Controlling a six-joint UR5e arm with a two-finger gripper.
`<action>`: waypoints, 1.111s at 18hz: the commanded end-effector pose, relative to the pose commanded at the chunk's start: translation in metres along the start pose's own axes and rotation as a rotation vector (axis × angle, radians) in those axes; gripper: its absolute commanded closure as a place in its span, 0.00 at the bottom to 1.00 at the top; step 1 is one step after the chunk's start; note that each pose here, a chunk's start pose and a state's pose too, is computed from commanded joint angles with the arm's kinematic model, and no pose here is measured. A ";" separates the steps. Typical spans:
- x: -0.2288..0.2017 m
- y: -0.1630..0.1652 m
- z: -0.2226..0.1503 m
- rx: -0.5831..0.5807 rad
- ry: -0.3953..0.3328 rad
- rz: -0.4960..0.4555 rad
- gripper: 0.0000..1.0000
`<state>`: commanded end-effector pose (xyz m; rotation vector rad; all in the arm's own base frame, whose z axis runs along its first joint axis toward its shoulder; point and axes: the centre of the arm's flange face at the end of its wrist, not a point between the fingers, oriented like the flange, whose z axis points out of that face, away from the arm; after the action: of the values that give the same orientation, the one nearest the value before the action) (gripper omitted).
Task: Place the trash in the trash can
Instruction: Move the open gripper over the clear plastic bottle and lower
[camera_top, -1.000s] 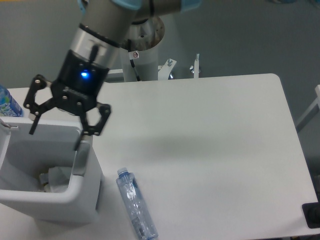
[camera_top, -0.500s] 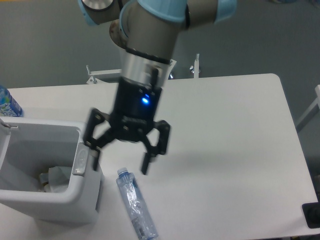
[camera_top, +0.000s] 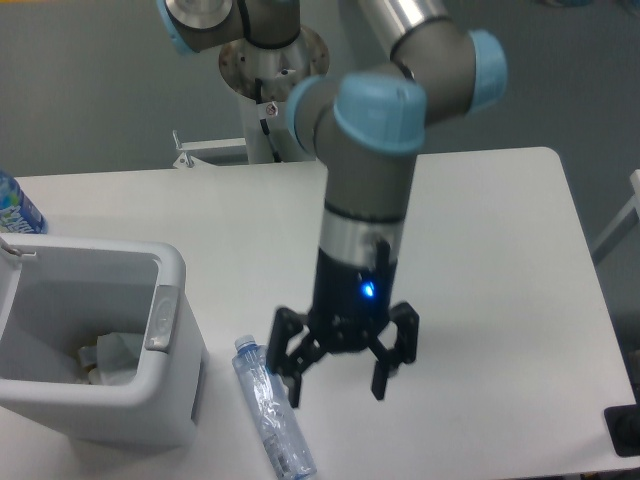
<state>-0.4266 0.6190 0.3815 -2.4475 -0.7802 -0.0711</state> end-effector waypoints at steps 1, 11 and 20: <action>-0.004 0.002 0.014 -0.016 0.002 -0.004 0.00; -0.004 0.021 0.112 -0.122 0.012 -0.010 0.00; 0.029 0.036 0.146 -0.170 -0.014 0.007 0.00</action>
<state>-0.3993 0.6873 0.2474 -2.6137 -0.8008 -0.1223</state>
